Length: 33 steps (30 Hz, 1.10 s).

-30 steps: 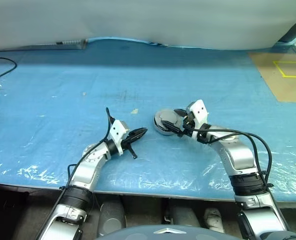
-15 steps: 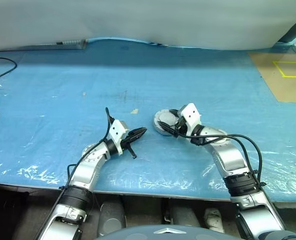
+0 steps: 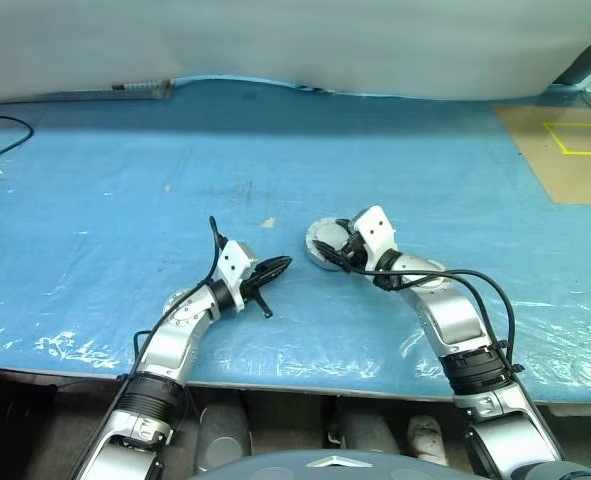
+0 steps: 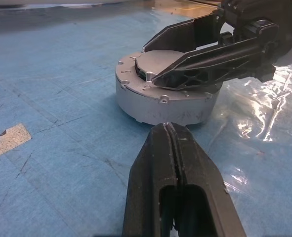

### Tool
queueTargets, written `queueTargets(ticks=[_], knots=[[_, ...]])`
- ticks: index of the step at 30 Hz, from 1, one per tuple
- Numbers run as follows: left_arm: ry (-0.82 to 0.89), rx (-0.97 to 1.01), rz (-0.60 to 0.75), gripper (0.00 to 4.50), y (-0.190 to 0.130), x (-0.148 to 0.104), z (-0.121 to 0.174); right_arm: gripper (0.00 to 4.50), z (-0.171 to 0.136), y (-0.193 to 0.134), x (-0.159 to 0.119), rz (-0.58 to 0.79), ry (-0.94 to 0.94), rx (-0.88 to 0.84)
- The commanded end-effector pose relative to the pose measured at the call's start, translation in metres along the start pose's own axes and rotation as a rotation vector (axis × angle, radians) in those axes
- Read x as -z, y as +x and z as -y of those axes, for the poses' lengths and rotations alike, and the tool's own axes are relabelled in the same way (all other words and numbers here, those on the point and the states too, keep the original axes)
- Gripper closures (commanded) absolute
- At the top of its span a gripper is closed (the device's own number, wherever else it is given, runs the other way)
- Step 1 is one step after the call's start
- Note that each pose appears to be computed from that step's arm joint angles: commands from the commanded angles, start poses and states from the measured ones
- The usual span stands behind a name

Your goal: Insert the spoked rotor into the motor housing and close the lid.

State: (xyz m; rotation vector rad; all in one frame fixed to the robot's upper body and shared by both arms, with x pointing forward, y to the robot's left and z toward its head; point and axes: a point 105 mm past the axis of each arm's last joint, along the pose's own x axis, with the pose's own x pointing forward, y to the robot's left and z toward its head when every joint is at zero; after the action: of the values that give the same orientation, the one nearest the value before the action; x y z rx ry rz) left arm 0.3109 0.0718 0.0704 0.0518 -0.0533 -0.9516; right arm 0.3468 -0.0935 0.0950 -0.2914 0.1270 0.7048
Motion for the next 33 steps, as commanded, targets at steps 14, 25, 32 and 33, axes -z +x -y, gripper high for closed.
queueTargets(ticks=[14, 25, 32, 33], knots=[[-0.561, -0.091, -0.028, 4.5, 0.011, -0.031, -0.029, 1.54, -0.007, 0.0, 0.028, -0.116, 0.033, -0.008], [-0.691, 0.018, -0.084, 4.5, 0.051, -0.034, -0.038, 1.54, -0.009, 0.001, 0.029, -0.116, 0.034, -0.012], [-0.643, 0.057, -0.119, 4.5, 0.073, -0.033, -0.033, 1.54, -0.008, 0.0, 0.029, -0.119, 0.034, -0.004], [-0.63, 0.064, -0.129, 4.5, 0.075, -0.032, -0.032, 1.54, -0.008, -0.001, 0.029, -0.119, 0.034, -0.002]])
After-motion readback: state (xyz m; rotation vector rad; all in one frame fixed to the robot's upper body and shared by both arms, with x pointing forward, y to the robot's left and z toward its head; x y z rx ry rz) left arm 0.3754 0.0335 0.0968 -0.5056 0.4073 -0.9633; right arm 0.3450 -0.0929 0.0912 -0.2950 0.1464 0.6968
